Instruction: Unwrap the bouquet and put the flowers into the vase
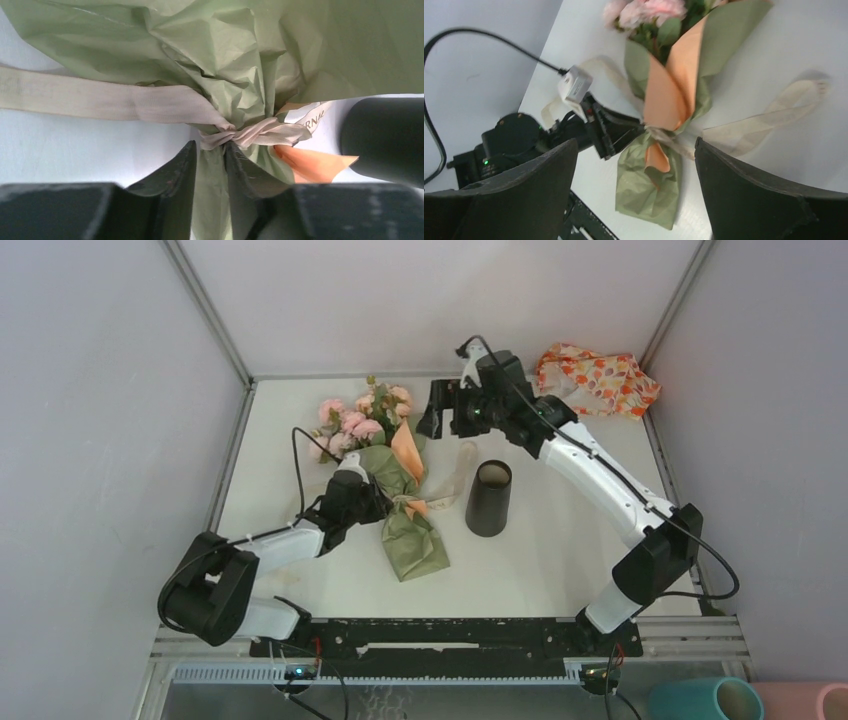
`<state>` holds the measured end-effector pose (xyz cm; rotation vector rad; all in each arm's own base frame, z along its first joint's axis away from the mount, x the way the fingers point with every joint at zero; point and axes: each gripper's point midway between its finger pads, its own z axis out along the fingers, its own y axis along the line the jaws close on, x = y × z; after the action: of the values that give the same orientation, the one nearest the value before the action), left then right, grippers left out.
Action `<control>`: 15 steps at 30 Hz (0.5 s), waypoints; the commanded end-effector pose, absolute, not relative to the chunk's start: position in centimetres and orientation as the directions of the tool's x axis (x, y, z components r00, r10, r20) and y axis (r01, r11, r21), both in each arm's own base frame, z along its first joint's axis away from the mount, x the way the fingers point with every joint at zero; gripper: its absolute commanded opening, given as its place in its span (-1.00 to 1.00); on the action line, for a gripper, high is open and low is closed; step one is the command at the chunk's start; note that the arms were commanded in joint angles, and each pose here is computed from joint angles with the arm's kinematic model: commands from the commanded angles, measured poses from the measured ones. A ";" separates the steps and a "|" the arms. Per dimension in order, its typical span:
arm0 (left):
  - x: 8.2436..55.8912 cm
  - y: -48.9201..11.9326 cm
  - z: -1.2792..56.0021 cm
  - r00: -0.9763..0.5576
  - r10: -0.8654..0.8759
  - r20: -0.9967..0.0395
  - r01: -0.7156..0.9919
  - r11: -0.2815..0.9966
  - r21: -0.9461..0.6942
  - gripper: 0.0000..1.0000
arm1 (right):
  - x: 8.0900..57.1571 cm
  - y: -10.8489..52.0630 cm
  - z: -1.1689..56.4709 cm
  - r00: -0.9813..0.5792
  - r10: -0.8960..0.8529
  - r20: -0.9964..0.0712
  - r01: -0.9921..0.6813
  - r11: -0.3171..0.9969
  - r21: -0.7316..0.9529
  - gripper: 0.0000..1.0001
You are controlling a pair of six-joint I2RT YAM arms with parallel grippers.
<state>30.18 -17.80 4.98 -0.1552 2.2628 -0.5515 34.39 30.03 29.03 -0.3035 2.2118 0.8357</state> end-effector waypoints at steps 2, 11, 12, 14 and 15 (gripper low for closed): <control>32.5 -17.9 6.3 -0.621 -0.304 -0.723 0.050 0.904 -0.424 -0.59 | 32.4 33.2 28.4 -0.686 -0.053 -0.726 -0.527 0.724 0.445 0.73; 32.2 -16.4 5.6 -0.610 -0.321 -0.725 -0.020 0.920 -0.391 -1.00 | 28.9 36.9 24.4 -0.718 -0.194 -0.669 -0.582 0.695 0.422 -0.03; 32.1 -16.0 5.9 -0.603 -0.323 -0.729 -0.029 0.923 -0.385 -1.00 | 28.7 37.2 23.7 -0.726 -0.206 -0.656 -0.580 0.695 0.424 -0.17; 31.7 -15.3 6.3 -0.584 -0.329 -0.742 -0.045 0.926 -0.375 -1.00 | 28.3 37.8 22.7 -0.734 -0.226 -0.640 -0.583 0.692 0.425 -0.27; 31.5 -14.8 6.6 -0.571 -0.332 -0.751 -0.057 0.928 -0.368 -1.00 | 28.1 38.1 22.1 -0.740 -0.236 -0.630 -0.584 0.690 0.427 -0.29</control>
<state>31.13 -16.49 4.53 -0.2170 2.2387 -0.4519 28.69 36.89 23.05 -0.5903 2.3471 0.8451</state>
